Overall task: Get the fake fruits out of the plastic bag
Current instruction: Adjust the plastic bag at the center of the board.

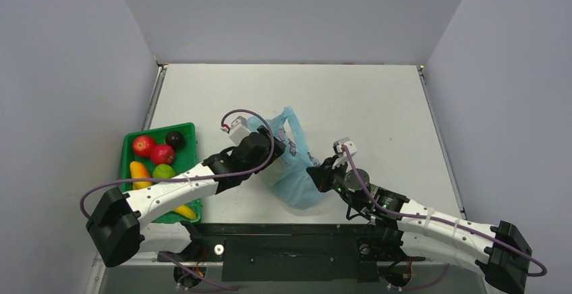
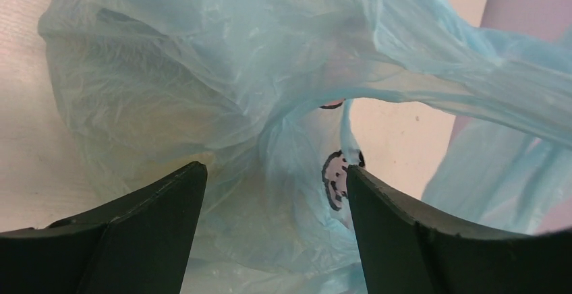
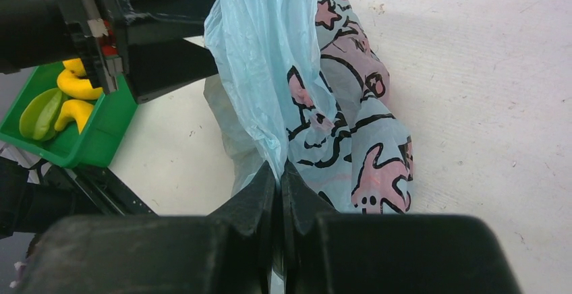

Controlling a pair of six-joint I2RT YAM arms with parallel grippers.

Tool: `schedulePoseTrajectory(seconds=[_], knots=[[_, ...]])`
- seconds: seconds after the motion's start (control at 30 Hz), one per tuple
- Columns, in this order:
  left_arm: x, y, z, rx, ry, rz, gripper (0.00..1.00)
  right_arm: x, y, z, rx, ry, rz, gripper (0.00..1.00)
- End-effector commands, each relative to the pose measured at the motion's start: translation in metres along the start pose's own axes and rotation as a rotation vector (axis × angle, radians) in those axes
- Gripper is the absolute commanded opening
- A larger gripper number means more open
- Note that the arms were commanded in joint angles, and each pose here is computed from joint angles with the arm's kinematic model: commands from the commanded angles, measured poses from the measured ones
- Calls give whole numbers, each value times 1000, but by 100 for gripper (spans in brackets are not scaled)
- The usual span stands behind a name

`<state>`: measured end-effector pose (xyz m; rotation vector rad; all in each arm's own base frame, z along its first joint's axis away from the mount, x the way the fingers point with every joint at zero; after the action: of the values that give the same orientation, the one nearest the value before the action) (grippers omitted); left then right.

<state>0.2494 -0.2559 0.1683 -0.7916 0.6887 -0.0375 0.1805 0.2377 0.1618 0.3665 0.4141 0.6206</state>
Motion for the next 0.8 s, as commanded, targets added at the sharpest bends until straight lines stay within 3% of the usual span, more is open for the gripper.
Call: schedulePoseTrajectory(seconds=[0.0,0.1,0.17,0.2,0.27,0.47,0.77], knots=[[5,-6,6,-53,-15,25,74,4,9,22,2,-54,3,0],[15,-7,5,-60,-4,10,71,7,9,19,-3,-45,2,0],[23,-8,4,-41,9,0,61,7,12,18,-13,-42,25,0],[26,-8,1,-11,30,-13,48,6,18,18,-20,-44,52,0],[31,-9,4,-7,49,-47,34,4,23,16,-67,-40,82,0],[27,-23,30,48,67,-201,0,2,35,2,-143,7,172,0],[20,-11,56,46,76,-264,0,-14,59,-46,-402,169,288,0]])
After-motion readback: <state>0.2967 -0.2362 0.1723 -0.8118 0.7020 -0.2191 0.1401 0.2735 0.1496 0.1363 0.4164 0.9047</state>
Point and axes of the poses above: each gripper's point midway between its finger pads, its own x axis out along the fingers, its own y axis along the line the jaws close on, z = x × y, the point moved 2 cm from there along -x, back along the fingers, and after that the axes turned 3 degrees about x, right-handed, at the moved point
